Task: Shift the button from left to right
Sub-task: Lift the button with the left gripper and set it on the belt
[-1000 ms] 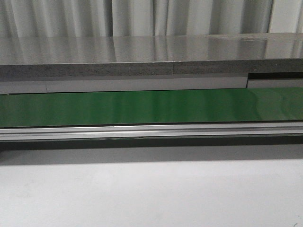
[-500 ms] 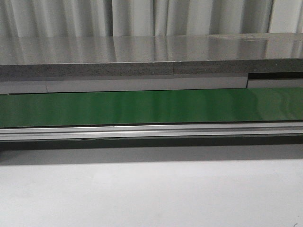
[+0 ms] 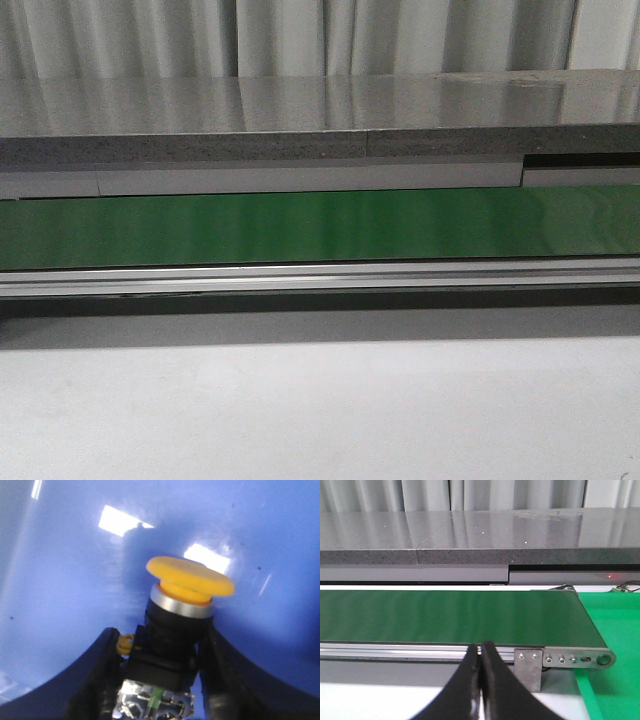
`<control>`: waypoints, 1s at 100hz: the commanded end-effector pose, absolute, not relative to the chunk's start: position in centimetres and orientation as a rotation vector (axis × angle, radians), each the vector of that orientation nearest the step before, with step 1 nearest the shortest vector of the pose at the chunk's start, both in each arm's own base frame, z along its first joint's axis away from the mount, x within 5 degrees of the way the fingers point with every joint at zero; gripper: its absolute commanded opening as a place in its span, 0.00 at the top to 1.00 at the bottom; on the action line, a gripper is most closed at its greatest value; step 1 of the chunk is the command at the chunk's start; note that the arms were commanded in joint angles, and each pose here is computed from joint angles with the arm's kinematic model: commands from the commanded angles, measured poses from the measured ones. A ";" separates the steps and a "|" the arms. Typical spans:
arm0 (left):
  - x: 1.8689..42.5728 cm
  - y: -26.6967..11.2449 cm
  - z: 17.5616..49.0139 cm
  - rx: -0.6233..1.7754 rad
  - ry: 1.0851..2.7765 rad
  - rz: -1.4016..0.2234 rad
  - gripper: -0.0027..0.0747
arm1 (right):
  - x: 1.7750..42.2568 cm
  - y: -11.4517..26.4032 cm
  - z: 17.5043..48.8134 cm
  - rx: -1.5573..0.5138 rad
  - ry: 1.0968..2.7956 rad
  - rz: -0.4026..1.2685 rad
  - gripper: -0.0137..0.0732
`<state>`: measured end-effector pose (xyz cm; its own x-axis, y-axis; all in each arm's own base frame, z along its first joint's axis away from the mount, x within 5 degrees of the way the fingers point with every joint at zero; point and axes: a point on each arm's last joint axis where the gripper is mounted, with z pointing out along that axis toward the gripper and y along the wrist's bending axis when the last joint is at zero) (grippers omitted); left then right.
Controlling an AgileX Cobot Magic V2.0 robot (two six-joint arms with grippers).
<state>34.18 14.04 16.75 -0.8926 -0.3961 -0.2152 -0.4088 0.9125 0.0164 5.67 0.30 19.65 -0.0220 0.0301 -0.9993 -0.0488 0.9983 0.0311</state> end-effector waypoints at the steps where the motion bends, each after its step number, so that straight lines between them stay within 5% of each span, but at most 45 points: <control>1: 34.4 13.9 21.7 -0.602 2.708 0.092 0.99 | 5.4 0.3 21.0 -0.022 1.478 0.053 0.92; 27: 34.5 10.7 26.1 -0.404 2.613 -0.038 0.99 | 5.4 0.3 21.0 -0.022 1.478 0.053 0.92; 76: 35.3 5.2 25.7 -0.144 2.701 -0.064 0.98 | 5.4 0.3 21.0 -0.022 1.478 0.053 0.92; 88: 35.3 5.2 25.7 -0.143 2.705 -0.065 0.84 | 5.4 0.3 21.0 -0.022 1.478 0.053 0.92; 100: 35.3 5.2 25.7 -0.141 2.705 -0.064 0.51 | 5.4 0.3 21.0 -0.022 1.478 0.053 0.92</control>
<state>35.18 5.40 23.42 -0.9367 -0.1104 -0.3322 -0.0935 0.9934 -0.0664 5.67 0.30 19.65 -0.0220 0.0301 -0.9993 -0.0488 0.9983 0.0311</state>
